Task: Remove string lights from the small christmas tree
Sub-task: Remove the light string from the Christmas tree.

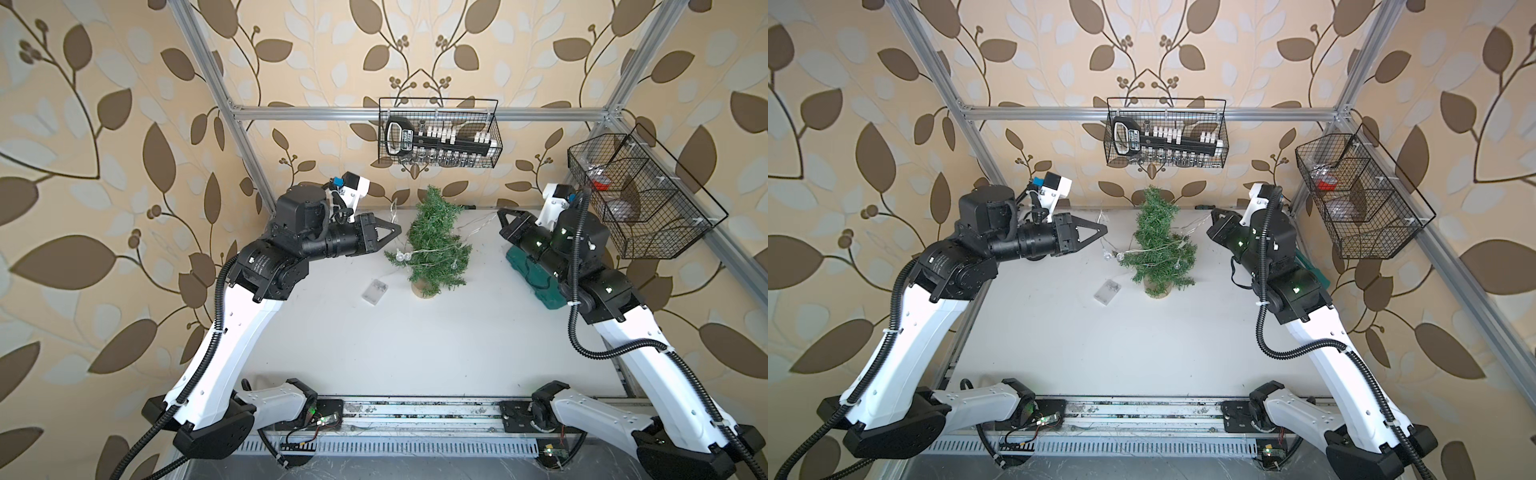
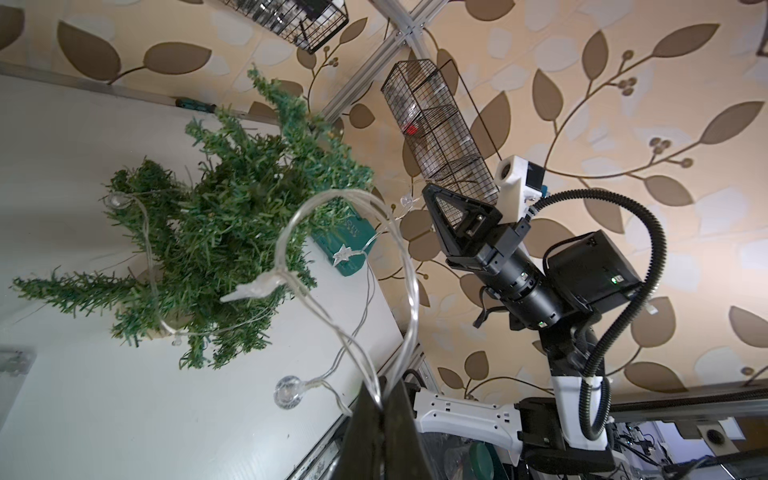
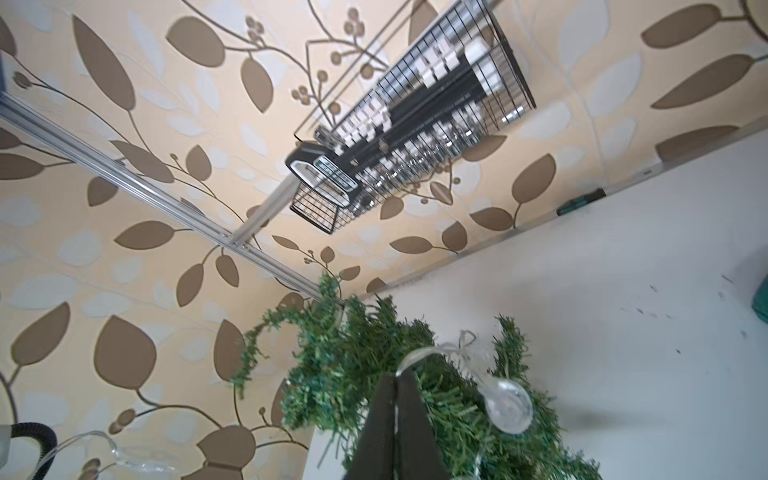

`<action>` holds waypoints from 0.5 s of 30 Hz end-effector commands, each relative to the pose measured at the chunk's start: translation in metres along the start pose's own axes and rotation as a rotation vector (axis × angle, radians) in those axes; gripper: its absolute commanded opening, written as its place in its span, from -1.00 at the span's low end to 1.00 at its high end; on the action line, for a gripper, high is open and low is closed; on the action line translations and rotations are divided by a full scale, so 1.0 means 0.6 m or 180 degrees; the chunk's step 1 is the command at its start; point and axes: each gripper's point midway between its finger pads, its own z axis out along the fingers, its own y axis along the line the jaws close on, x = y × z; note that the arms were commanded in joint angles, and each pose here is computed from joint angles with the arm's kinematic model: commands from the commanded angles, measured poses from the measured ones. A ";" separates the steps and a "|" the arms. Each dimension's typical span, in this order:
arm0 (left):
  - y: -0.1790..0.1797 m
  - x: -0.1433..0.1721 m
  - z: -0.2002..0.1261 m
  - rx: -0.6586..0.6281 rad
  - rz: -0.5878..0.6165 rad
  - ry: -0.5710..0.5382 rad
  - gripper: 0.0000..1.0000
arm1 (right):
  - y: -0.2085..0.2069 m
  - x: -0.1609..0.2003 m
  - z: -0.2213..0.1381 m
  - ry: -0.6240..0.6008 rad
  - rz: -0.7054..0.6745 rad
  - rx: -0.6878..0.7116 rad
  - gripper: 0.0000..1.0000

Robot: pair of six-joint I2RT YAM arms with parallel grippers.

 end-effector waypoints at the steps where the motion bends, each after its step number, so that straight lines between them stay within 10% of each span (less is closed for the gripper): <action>1: -0.047 -0.022 -0.010 0.0242 0.0212 -0.0056 -1.00 | 0.056 -0.030 0.004 -0.0040 -0.0171 -0.0383 -1.00; 15: -0.113 -0.139 0.005 0.0433 0.0603 -0.0522 -1.00 | 0.136 -0.137 0.035 -0.0575 -0.0281 -0.0782 -1.00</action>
